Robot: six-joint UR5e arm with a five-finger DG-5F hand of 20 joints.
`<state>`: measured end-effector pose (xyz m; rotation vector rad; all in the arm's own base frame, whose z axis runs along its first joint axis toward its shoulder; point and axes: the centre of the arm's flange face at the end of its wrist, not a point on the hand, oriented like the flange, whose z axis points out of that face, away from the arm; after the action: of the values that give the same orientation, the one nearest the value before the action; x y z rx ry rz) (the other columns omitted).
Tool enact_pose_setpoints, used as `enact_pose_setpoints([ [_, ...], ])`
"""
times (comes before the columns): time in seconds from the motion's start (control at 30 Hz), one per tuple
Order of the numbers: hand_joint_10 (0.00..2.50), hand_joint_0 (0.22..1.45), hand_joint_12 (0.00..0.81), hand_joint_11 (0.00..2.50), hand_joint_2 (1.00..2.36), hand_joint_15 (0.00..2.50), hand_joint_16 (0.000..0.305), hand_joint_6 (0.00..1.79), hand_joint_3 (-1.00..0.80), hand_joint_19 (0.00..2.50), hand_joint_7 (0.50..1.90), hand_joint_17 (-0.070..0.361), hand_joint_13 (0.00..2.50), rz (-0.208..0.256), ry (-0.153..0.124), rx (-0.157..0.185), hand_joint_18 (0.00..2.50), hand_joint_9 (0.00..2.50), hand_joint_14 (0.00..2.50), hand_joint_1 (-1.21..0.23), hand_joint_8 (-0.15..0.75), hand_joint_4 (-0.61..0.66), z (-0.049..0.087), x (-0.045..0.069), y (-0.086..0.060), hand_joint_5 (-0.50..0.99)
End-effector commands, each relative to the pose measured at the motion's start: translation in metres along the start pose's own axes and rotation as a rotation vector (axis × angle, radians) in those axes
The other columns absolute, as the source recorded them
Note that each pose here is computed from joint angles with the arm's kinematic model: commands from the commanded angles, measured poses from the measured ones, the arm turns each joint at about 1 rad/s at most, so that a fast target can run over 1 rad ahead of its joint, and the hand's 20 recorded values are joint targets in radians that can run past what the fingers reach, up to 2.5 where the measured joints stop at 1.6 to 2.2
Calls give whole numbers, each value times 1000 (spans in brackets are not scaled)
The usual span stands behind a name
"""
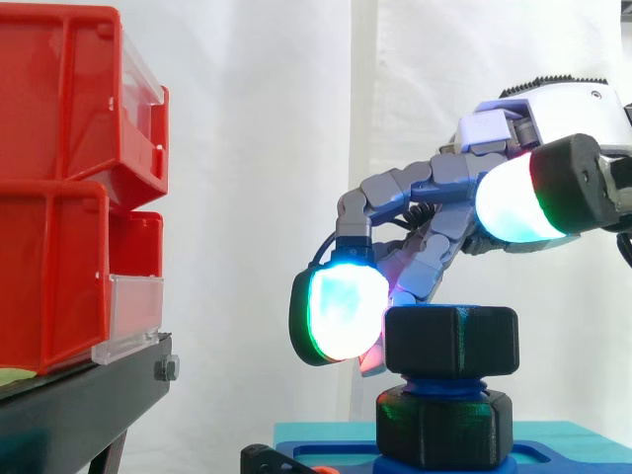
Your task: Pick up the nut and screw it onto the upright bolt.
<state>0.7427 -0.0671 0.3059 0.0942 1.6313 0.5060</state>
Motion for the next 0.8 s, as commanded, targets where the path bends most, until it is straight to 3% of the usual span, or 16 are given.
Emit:
enact_pose_setpoints([
  [0.0, 0, 499, 202, 0, 1000, 0, 14, 503, -500, 0, 1400, 32, 639, 0, -1, 0, 262, 987, 0, -313, 282, 190, 0, 0, 0, 9],
  [0.43, 0, 498, 208, 0, 1000, 0, 14, 505, -500, 0, 1120, 32, 635, 0, -1, 0, 261, 964, 0, -320, 277, 287, 0, 0, 0, -34],
  [0.77, 0, 499, 208, 0, 1000, 0, 14, 505, -500, 0, 1091, 32, 634, 0, 1, 1, 259, 957, 0, -321, 274, 294, 0, 1, 0, -40],
])
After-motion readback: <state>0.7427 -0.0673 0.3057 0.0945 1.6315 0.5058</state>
